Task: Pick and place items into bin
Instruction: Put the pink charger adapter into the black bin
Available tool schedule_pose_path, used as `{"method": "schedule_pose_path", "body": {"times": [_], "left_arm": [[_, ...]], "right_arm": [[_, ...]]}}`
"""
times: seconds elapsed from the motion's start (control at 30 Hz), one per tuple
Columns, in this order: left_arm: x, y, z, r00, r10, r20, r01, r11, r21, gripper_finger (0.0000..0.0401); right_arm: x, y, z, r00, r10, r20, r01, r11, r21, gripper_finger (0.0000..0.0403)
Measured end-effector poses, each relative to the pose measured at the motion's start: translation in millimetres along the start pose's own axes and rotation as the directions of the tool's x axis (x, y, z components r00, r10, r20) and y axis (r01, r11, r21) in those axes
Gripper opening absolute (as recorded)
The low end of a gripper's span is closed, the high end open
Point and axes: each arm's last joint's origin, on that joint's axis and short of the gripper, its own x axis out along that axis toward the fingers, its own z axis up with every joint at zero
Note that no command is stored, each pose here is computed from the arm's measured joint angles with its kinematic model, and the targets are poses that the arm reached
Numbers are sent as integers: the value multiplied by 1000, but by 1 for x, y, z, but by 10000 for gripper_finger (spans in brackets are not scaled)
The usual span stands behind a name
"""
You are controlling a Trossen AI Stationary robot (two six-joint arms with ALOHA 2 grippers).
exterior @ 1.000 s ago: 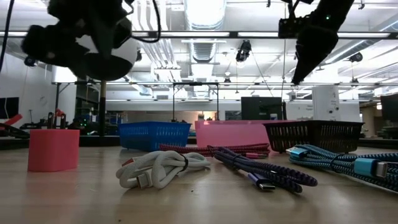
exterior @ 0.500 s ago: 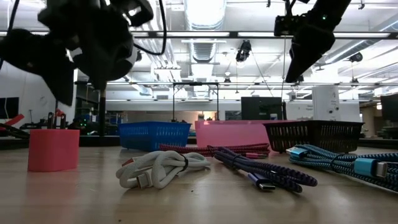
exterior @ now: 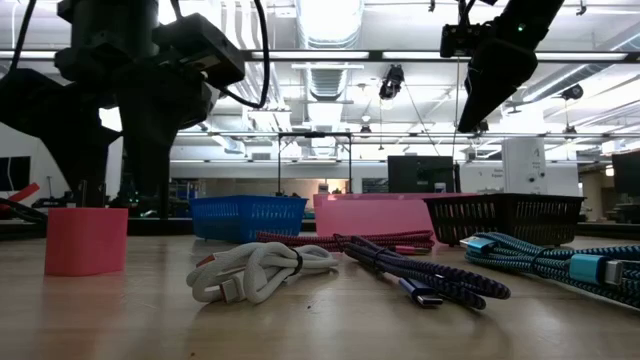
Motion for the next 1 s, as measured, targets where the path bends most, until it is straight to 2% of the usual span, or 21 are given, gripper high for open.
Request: {"method": "schedule_pose_path", "body": {"times": [0.23, 1.0], "left_arm": [[5, 6, -3, 997, 35, -63, -35, 999, 12, 215], [23, 4, -2, 997, 43, -65, -42, 999, 11, 215]], "right_arm": [[0, 0, 1, 1000, 3, 12, -3, 1000, 0, 196], [0, 0, 1, 1000, 3, 14, -3, 1000, -11, 196]]}}
